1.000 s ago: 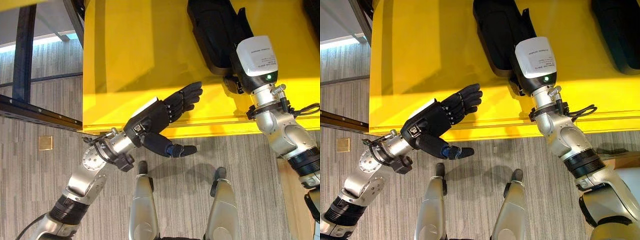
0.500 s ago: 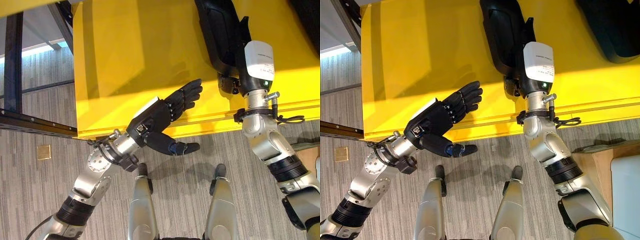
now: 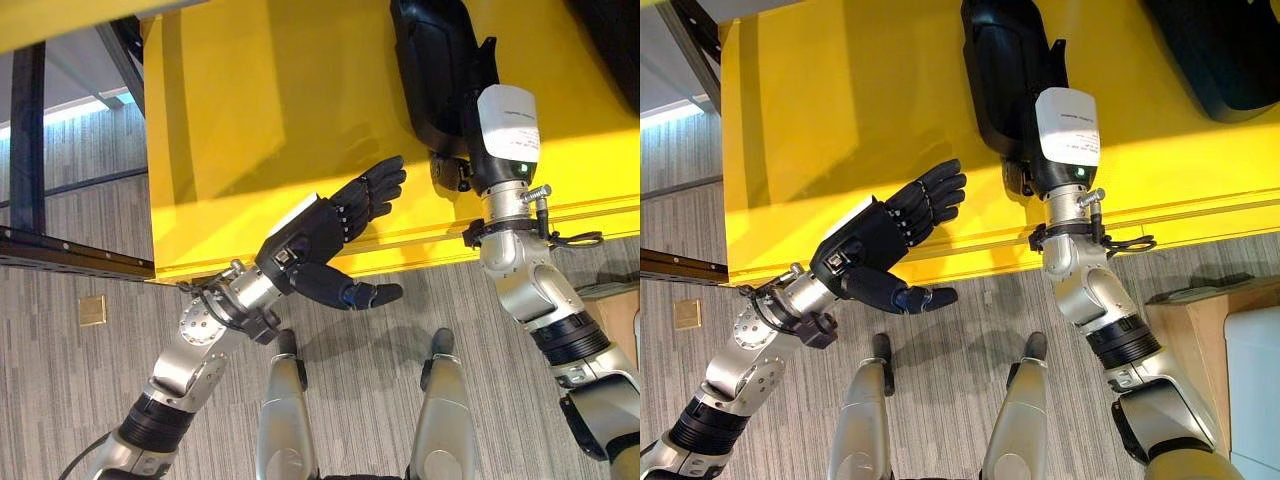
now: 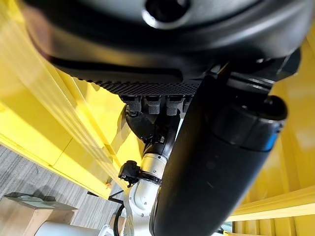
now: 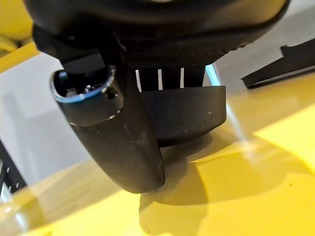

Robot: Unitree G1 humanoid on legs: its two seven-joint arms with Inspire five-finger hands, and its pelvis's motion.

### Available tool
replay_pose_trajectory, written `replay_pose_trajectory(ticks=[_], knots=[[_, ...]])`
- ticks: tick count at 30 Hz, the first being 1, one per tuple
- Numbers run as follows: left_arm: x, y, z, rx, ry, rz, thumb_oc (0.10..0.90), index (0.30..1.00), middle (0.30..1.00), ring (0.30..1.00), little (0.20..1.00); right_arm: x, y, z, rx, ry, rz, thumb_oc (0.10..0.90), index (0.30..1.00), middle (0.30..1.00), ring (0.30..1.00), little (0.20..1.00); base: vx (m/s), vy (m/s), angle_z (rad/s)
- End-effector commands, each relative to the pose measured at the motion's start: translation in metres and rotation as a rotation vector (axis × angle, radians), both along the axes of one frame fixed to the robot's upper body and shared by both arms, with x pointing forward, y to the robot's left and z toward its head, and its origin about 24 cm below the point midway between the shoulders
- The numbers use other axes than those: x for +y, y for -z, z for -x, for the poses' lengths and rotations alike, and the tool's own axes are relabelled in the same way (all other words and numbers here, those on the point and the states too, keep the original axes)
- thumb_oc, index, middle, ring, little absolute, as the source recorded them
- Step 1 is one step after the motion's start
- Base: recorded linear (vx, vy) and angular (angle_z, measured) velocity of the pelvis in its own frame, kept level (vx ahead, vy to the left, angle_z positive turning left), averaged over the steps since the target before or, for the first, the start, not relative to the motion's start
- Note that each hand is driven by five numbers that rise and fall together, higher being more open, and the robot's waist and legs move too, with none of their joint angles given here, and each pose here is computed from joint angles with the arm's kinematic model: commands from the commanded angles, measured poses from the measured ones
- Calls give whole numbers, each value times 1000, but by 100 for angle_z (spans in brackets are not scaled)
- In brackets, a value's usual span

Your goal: Move parts from the plastic box to the shelf.

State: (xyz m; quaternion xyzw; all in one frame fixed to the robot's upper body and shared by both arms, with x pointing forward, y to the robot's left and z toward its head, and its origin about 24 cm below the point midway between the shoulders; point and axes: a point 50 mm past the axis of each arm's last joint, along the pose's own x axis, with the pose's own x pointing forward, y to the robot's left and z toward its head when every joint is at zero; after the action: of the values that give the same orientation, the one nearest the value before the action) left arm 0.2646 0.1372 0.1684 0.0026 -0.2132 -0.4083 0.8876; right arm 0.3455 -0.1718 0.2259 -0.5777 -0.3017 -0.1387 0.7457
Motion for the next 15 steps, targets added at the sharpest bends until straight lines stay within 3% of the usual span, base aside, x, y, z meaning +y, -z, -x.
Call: replay_pose_trajectory(ticks=[1, 9, 15], knots=[[-6, -34, 16, -168, 85, 109, 900, 1000, 1000, 1000, 1000, 9, -39, 6, -148, -54, 81, 900, 1000, 1000, 1000, 1000, 0, 0, 0], [-4, -28, 17, -130, 107, 84, 900, 1000, 1000, 1000, 1000, 5, -43, 4, -85, -52, 153, 900, 1000, 1000, 1000, 1000, 0, 0, 0], [-1, -24, 18, -112, 130, 64, 900, 1000, 1000, 1000, 1000, -1, -29, -2, 135, -16, 273, 900, 1000, 1000, 1000, 1000, 5, -5, 0]])
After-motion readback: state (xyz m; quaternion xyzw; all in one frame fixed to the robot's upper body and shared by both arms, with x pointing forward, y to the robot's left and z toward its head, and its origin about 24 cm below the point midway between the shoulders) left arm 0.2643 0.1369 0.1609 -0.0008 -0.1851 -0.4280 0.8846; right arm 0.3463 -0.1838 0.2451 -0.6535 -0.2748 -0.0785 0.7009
